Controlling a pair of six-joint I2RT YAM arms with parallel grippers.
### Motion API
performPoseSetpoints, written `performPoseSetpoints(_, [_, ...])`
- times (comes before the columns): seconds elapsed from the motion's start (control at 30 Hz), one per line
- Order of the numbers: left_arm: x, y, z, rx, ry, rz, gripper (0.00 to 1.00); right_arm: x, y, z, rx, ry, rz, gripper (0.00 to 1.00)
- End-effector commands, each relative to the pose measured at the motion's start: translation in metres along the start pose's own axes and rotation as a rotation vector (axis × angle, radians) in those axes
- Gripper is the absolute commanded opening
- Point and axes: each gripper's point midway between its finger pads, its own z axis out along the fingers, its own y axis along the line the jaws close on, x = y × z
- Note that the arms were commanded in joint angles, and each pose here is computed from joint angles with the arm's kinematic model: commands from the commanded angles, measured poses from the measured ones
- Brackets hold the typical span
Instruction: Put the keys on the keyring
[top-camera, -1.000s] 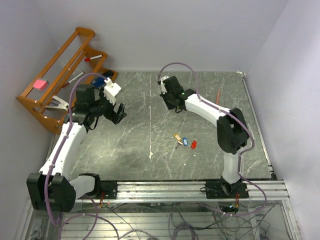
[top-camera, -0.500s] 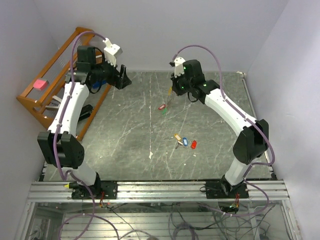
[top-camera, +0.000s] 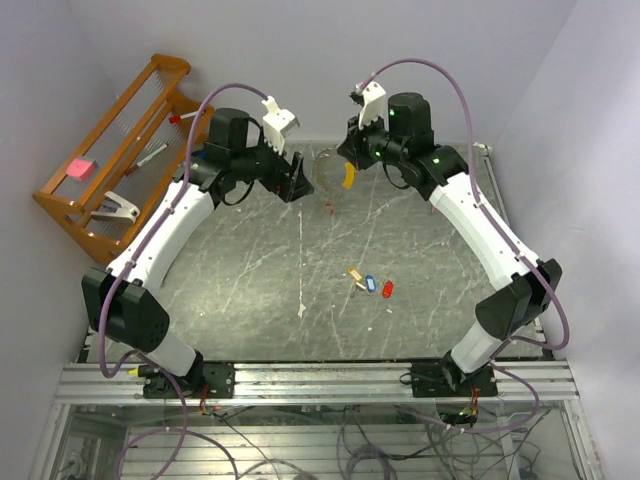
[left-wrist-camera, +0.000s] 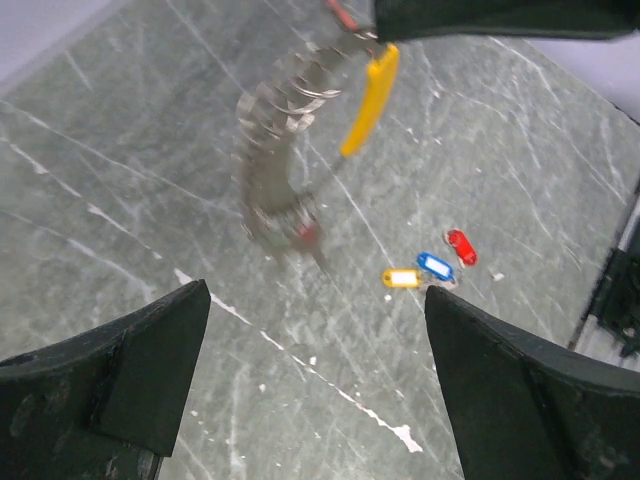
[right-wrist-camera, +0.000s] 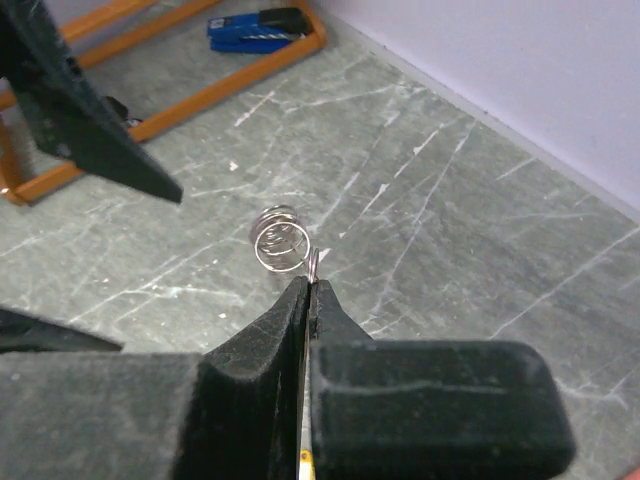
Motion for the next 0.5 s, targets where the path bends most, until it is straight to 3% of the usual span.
performPoseSetpoints(0.0, [-0.034, 0.014, -0.005, -0.110, -0.061, 0.029, 1.00, -0.030, 0.018, -0.022, -0.066, -0.076, 0.003, 0.00])
performPoseSetpoints(0.2, [-0.045, 0.021, -0.017, -0.171, -0.064, 0.082, 1.00, -0.036, 0.033, -0.034, -0.141, -0.105, -0.011, 0.00])
performPoseSetpoints(0.47, [-0.062, -0.023, -0.013, 0.078, -0.129, 0.105, 1.00, -0.046, 0.049, -0.046, -0.217, -0.146, 0.002, 0.00])
